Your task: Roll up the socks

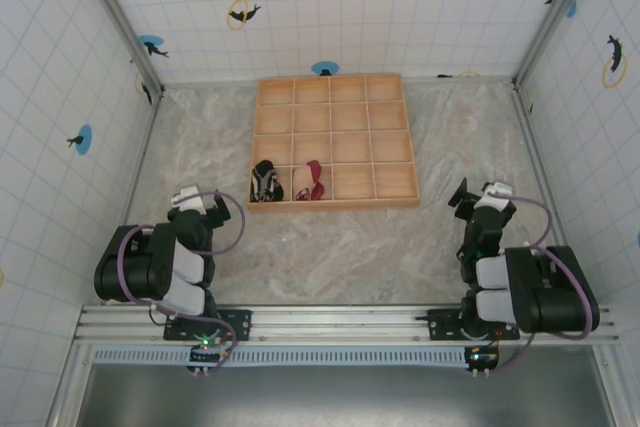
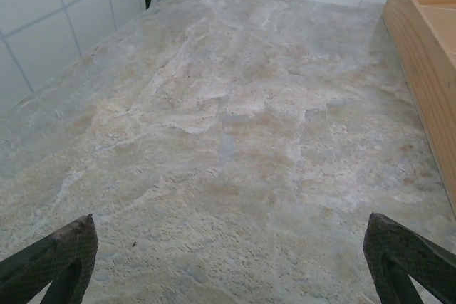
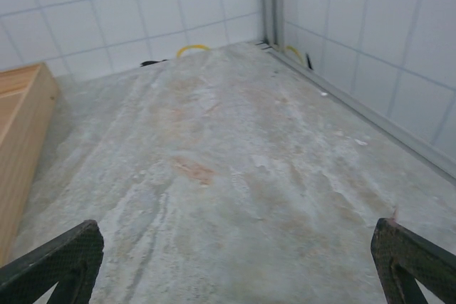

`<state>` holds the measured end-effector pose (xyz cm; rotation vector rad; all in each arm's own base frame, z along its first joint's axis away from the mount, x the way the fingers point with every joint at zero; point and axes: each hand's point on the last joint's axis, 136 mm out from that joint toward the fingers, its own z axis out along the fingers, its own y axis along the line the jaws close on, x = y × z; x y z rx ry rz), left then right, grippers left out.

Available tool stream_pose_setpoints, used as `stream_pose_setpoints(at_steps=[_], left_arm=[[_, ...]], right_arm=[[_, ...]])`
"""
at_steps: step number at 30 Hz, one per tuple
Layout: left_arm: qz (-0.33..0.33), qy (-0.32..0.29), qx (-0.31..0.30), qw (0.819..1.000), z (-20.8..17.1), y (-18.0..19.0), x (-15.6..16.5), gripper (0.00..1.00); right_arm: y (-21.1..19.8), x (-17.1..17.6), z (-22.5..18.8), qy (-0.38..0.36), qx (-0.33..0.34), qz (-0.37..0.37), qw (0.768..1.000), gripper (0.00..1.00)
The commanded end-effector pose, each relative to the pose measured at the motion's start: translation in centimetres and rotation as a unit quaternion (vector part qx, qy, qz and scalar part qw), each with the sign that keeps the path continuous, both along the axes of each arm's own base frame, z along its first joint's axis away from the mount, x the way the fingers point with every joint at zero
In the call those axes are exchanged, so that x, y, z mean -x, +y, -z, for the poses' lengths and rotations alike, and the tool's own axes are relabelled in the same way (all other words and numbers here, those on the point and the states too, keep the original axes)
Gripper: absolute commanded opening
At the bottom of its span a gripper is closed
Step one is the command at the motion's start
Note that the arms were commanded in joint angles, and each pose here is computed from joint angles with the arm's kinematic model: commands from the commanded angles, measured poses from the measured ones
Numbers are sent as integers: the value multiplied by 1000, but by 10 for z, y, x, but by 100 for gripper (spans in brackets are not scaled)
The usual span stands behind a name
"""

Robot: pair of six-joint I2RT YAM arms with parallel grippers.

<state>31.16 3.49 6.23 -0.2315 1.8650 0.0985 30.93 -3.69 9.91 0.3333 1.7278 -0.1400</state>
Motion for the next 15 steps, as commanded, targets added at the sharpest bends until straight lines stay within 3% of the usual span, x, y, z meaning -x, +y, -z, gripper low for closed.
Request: stream_pose_setpoints(at_steps=[1,4,10,15], left_arm=[[-12,-6,-2,1000,-1,5,6,98],[-12,-7,-3,1000,-1,4,6,98],[-14,-6,-3,1000,-1,5,6,98],[-12,-5,-4,1000,-1,4,6,98]], right_arm=[[11,34,19,12,39,-38,998,99],[20,28,14,7,64,-57,996,99],[14,4,44,79,20,-51,995,100],[14,5,44,77,21,-50,996,100]])
